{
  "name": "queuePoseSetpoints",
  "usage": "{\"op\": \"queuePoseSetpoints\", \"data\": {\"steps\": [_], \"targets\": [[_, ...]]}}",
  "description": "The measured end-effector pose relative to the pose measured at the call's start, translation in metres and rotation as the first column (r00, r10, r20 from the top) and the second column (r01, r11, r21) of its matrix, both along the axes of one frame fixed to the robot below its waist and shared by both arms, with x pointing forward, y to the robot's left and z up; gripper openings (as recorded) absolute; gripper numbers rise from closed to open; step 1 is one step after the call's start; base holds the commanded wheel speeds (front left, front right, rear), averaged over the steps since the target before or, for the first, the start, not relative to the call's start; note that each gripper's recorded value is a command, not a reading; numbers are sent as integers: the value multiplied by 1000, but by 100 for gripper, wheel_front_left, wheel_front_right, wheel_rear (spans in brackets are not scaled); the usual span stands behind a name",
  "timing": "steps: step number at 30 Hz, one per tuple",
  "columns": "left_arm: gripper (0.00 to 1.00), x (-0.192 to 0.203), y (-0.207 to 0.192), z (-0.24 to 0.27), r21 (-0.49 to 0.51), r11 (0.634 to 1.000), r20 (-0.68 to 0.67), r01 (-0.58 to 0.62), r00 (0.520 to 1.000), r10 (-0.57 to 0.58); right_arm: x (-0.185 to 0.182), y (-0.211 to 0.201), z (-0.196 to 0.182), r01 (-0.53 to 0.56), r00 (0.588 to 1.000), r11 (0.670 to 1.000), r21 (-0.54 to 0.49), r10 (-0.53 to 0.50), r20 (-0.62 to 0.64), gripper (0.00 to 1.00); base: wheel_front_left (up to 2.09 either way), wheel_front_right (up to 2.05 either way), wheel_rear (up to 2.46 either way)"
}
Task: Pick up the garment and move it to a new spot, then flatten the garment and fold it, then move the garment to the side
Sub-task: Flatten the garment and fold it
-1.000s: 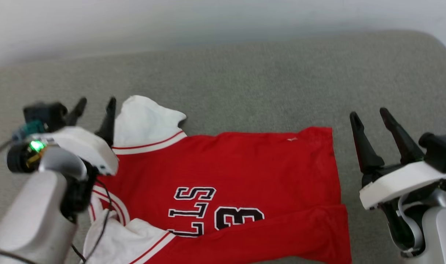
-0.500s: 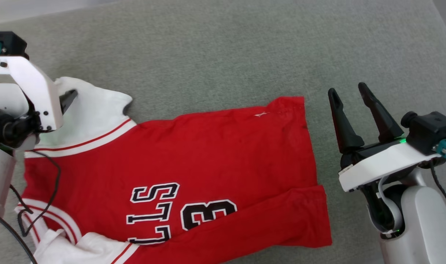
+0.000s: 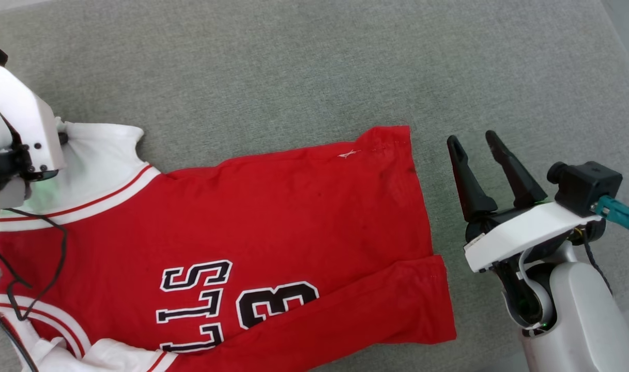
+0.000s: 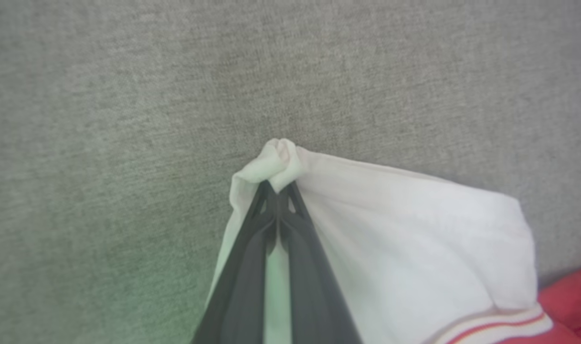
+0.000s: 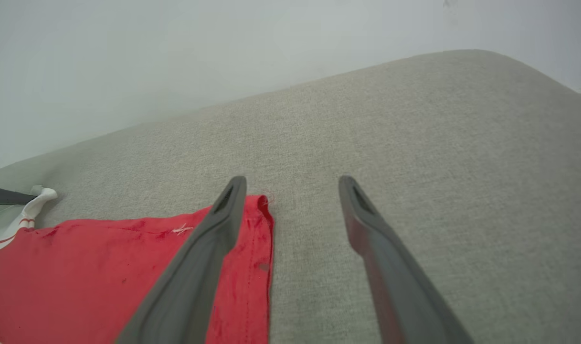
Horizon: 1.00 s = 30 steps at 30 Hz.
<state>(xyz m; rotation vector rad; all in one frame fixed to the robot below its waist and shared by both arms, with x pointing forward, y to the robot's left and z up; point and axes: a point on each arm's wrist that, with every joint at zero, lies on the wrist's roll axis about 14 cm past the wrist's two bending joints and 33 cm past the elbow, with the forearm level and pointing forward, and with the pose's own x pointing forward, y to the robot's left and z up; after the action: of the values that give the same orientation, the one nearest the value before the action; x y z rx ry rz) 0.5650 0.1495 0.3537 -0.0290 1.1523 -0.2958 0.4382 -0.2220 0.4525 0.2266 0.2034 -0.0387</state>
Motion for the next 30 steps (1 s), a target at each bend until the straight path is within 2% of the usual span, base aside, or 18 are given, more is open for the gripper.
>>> {"op": "queuePoseSetpoints", "data": {"steps": [6,13,19,22,23,26,27,28,29,30], "targets": [[0,5,4,15,-24,999,140,-30,990,33,1,5,-27,-52,986,998,44,59,-158,100,0,0,0],[0,6,1,52,-93,994,317,-58,945,84,17,20,-50,-182,924,982,40,185,-335,100,0,0,0],[0,-2,8,82,-138,989,417,-58,902,111,33,41,-62,-312,832,950,25,286,-475,100,0,0,0],[0,-7,13,89,-153,986,451,-61,884,125,36,48,-73,-357,770,934,24,309,-558,100,0,0,0],[0,-7,13,89,-153,986,451,-61,884,125,36,48,-73,-357,770,934,24,309,-558,100,0,0,0],[0,-13,16,92,-167,984,470,-65,872,137,35,49,-84,-386,694,922,33,314,-648,100,0,0,0],[0,-17,17,93,-175,982,478,-68,866,145,34,51,-88,-391,650,919,52,315,-691,100,0,0,0],[0,-17,17,93,-175,982,478,-68,866,145,34,51,-88,-391,650,919,52,315,-691,66,0,0,0],[0,-20,17,93,-179,981,483,-70,863,149,34,51,-90,-389,632,919,62,315,-708,20,0,0,0],[0,-21,18,93,-181,981,487,-72,860,153,34,51,-90,-389,621,919,67,315,-717,0,0,0,0]]}}
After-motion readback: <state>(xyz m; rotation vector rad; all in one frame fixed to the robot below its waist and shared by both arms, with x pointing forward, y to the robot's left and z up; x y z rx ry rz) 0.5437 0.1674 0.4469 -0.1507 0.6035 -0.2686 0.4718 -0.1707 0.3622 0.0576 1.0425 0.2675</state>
